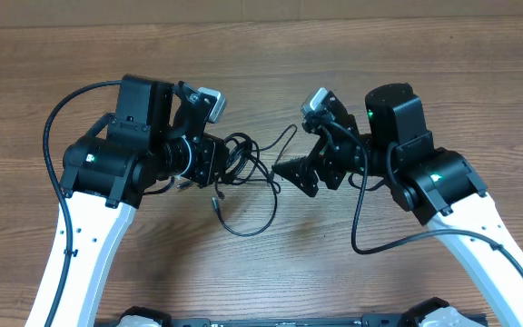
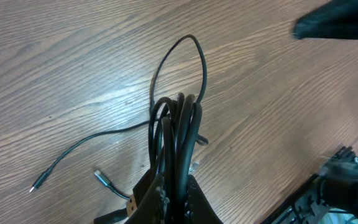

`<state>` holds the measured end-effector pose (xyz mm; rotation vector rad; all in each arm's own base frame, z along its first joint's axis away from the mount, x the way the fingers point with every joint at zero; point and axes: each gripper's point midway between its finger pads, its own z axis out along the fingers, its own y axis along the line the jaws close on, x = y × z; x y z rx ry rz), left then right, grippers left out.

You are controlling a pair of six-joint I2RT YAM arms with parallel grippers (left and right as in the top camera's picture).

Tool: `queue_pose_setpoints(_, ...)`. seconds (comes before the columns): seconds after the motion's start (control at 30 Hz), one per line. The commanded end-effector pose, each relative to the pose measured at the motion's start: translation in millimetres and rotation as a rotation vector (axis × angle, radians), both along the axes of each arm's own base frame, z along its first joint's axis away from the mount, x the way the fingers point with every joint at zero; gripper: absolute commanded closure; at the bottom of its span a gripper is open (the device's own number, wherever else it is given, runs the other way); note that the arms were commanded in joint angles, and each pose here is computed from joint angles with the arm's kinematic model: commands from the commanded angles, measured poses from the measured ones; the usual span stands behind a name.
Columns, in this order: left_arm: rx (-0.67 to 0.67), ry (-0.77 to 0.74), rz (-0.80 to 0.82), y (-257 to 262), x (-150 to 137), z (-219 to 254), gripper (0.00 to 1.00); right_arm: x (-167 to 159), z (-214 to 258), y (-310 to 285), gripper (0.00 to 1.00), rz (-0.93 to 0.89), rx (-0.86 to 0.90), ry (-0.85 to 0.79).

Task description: Untangle cables

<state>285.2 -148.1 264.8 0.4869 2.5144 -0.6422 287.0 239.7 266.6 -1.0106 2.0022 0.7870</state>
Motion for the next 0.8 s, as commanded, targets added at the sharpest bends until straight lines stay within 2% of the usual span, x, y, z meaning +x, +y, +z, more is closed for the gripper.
queue_pose_setpoints(0.0,-0.047,-0.032,-0.018,-6.3,0.1,16.6,0.96,8.6,-13.6,1.8,0.00,0.044,-0.046,-0.038)
queue_pose_setpoints(0.33,-0.117,-0.017,-0.066,-17.8,-6.6,23.1,0.96,29.2,-43.5,13.1,0.00,0.053,-0.057,0.008)
queue_pose_setpoints(0.5,-0.128,-0.022,-0.055,-18.7,-3.9,25.2,0.96,16.6,-52.3,24.4,0.01,0.135,-0.003,0.087)
queue_pose_setpoints(0.77,-0.161,-0.058,-0.065,-23.2,-0.1,37.6,0.96,7.2,-94.1,23.6,0.05,0.205,-0.069,0.185)
